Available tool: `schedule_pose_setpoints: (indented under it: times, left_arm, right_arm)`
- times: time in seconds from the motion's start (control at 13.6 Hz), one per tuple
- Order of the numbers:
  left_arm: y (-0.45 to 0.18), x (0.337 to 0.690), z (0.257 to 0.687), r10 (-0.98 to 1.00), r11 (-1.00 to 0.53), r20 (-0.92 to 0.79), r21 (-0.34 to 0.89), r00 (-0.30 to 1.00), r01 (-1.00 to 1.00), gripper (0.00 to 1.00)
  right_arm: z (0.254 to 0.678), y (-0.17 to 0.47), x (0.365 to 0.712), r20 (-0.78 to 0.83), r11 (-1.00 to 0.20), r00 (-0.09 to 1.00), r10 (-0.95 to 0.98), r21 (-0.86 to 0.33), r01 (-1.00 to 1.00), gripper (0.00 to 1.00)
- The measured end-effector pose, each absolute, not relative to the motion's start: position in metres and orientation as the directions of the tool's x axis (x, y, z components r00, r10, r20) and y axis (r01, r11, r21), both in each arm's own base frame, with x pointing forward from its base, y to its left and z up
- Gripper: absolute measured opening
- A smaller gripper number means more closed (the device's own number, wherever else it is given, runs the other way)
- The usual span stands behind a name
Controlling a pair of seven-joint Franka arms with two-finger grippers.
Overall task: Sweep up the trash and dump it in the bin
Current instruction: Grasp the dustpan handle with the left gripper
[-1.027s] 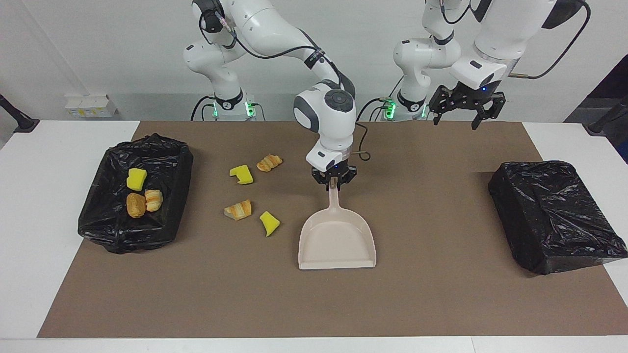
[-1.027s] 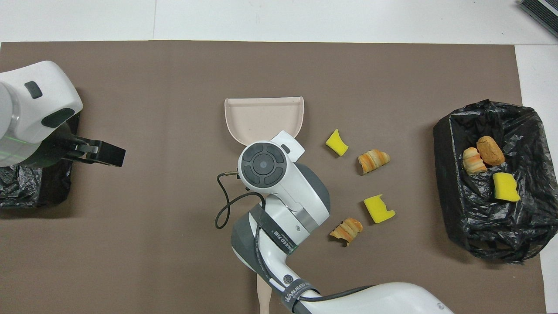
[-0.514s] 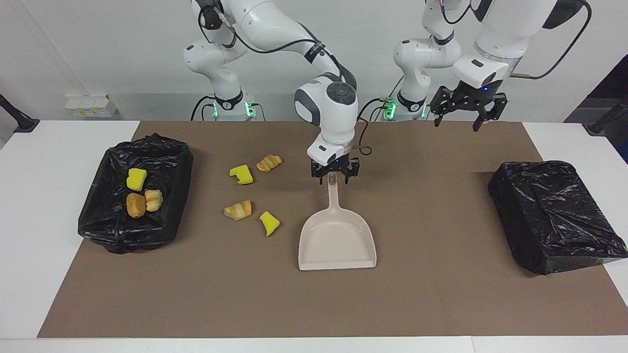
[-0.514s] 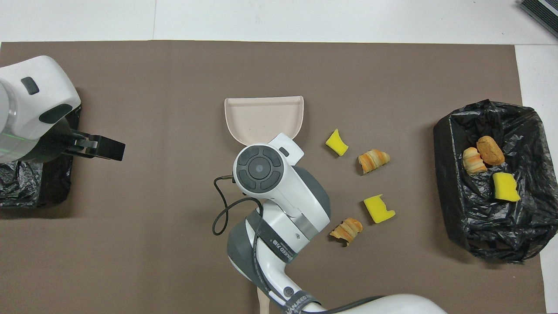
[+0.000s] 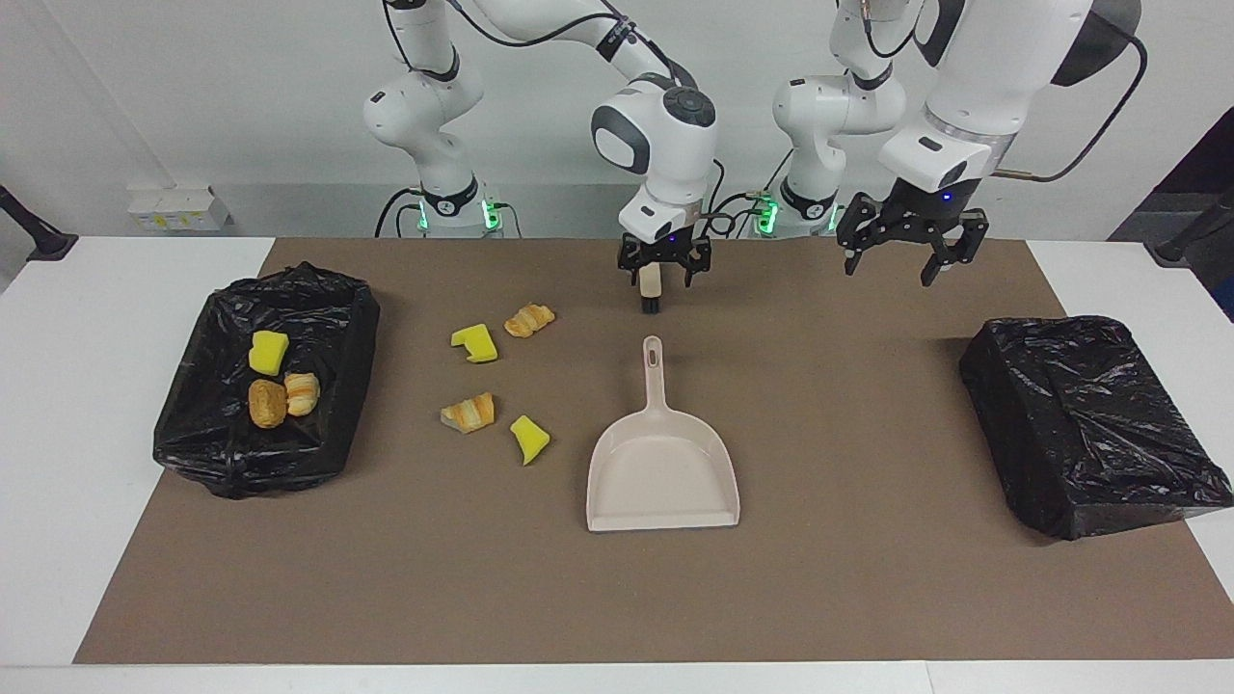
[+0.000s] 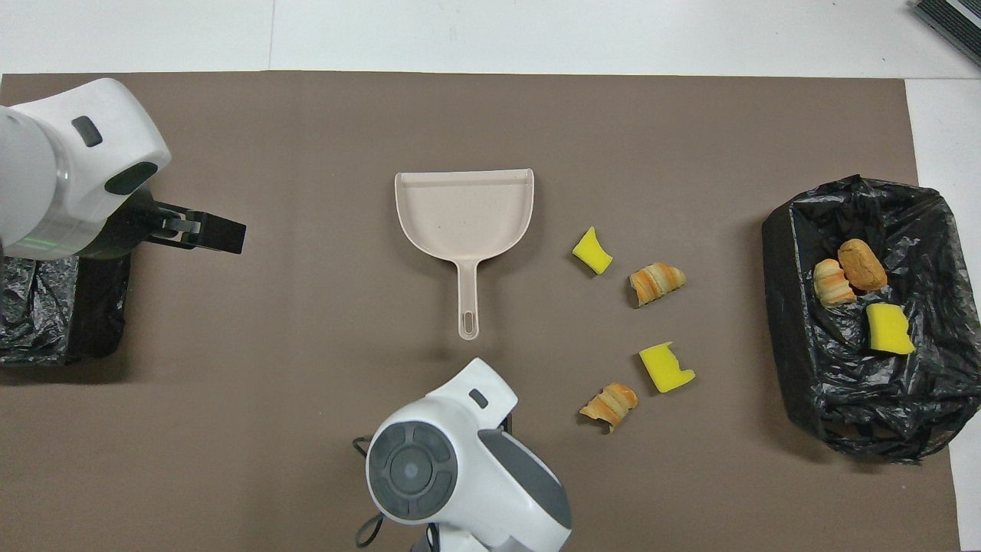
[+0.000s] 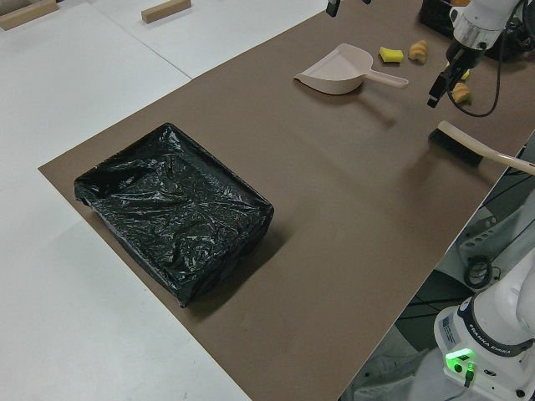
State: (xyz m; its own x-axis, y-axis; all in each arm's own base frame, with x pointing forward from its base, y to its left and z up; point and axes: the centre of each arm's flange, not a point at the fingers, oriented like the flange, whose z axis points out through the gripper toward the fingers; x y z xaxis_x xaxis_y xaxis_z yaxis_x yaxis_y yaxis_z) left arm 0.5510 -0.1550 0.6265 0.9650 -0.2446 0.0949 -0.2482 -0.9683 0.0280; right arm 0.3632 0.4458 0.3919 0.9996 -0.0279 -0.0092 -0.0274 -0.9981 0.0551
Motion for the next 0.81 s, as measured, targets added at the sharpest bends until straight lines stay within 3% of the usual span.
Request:
schedule_pose_setpoints:
  times: [0.44,0.81]
  left_arm:
    - [-0.212,0.571,0.572,-0.318,-0.944,0.125,0.05,0.94,-0.326,1.0]
    - [-0.248,0.581,0.531,-0.355,-0.929,0.117,0.066,0.928,-0.363,1.0]
  right_arm:
    - [0.377,0.436,0.251,-0.08,-0.999,0.997,-0.01,0.043,-0.006,1.0]
    - [0.359,0.431,0.213,-0.148,-0.994,0.983,-0.108,-0.011,-0.111,0.95]
